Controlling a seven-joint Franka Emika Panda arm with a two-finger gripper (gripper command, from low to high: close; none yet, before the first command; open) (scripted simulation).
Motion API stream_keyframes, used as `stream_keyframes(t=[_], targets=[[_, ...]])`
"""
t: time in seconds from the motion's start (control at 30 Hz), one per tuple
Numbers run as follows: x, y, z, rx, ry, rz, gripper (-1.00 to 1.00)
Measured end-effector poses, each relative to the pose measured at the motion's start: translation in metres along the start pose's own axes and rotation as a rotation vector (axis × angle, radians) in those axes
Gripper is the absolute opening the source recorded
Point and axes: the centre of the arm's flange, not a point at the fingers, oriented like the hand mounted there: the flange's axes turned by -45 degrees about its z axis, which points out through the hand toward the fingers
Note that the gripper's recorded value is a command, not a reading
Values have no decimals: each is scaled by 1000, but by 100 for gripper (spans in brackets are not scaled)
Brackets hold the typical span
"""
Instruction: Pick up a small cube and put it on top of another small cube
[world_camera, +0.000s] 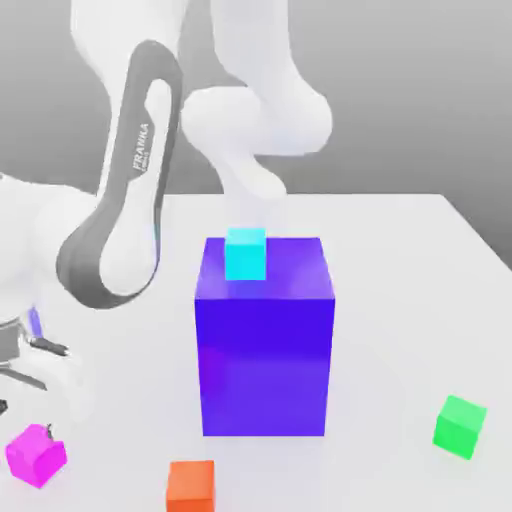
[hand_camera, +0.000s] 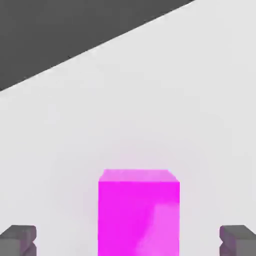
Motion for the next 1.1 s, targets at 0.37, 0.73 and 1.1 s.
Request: stream_keyframes(t=[0.37,0.73,1.1], targets=[[0,1,-20,0,-2,1,-100],[-59,-243,-59,38,-30,-691,-100],[-254,-454,-43,4,-6,-1547,100]])
